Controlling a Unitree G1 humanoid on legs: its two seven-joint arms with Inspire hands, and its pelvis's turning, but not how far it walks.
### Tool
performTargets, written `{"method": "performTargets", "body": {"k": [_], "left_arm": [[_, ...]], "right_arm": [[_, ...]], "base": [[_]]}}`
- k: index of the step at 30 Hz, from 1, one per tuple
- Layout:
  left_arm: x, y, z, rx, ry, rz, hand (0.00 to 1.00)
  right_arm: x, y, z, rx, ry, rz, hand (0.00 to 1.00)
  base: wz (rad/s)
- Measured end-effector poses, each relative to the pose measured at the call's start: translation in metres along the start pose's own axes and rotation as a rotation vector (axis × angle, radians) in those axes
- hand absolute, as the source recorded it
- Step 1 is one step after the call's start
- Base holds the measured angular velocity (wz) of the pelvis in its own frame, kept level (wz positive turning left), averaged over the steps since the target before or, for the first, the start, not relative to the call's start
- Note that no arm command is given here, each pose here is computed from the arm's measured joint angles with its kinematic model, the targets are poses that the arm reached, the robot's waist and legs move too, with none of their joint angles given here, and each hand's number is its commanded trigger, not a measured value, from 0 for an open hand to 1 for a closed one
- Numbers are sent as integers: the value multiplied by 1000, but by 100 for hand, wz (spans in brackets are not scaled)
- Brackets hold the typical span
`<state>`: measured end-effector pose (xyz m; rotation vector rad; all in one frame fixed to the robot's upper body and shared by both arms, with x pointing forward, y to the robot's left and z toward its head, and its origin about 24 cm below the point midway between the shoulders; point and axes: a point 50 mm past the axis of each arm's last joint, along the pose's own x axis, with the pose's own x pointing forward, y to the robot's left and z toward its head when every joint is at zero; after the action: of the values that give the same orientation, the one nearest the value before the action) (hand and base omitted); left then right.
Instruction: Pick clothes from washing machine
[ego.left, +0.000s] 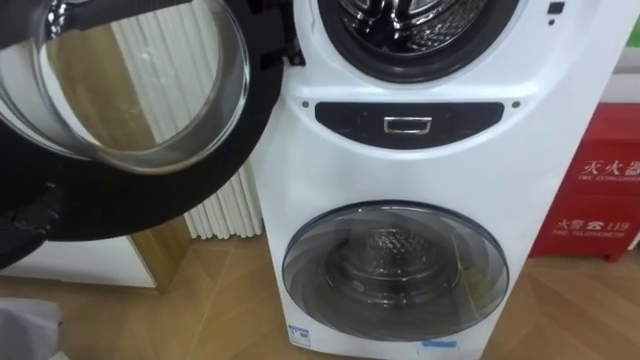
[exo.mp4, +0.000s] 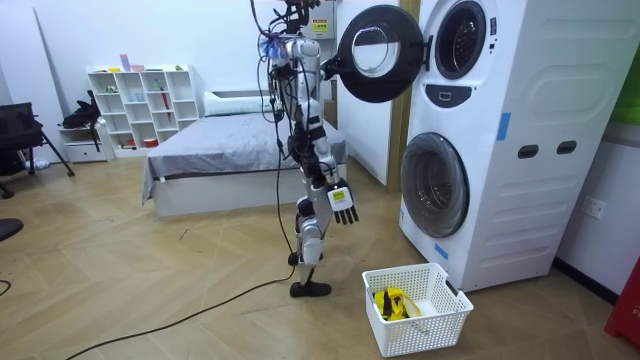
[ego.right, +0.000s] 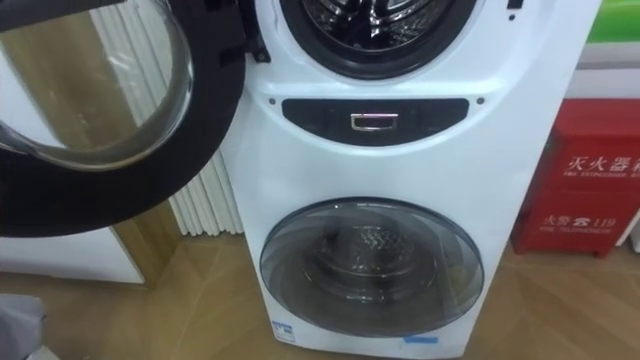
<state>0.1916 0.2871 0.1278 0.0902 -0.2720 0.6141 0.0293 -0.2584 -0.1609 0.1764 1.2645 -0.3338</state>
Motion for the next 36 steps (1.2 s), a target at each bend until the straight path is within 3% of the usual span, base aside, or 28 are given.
{"method": "performTargets", "body": {"k": [17,36], "left_arm": [[-13,-29,3,-69,-60,-75,0],[-26,-49,2,-152,-42,-73,0]], "right_arm": [[9,34,27,-143,-34,94,0],[8,19,17,-52,-18,31,0]], "base": [[6],[3]]}}
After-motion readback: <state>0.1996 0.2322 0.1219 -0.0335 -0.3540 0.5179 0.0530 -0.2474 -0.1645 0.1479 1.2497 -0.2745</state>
